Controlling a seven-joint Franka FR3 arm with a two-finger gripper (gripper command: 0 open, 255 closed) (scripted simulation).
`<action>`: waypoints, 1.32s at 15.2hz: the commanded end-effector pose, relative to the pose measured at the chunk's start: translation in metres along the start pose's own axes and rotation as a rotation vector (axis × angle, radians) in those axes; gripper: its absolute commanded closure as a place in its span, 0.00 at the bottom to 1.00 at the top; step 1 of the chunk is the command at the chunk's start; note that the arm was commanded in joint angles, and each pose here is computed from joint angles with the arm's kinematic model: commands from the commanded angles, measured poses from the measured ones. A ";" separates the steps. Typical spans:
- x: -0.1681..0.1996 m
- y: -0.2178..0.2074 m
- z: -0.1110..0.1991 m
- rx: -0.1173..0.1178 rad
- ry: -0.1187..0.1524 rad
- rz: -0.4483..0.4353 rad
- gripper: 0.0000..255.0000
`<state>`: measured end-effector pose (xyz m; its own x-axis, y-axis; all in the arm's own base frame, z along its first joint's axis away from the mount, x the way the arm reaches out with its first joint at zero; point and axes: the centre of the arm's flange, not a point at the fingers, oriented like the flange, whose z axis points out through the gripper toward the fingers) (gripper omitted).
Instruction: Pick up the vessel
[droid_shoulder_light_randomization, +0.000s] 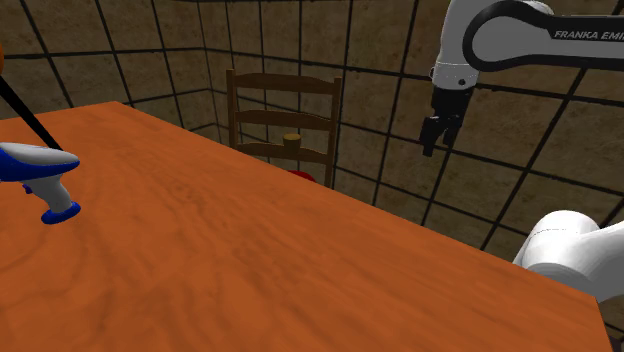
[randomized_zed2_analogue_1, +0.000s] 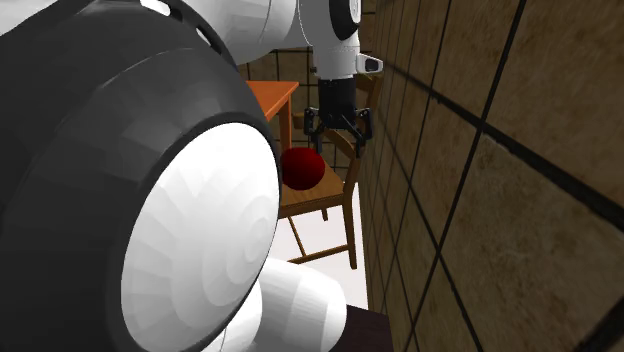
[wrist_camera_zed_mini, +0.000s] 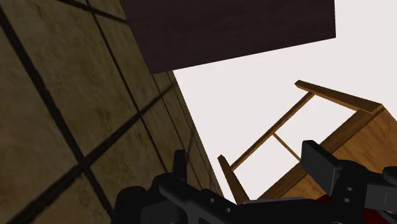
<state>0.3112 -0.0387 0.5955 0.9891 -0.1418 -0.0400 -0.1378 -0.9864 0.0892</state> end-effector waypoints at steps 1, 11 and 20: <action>0.000 0.000 0.000 0.000 0.000 0.000 0.00; 0.095 -0.087 -0.017 0.003 0.014 0.011 0.00; 0.182 -0.164 -0.033 0.005 0.026 0.021 0.00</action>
<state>0.5052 0.0933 0.6078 0.9873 -0.1583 -0.0142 -0.1566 -0.9840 0.0853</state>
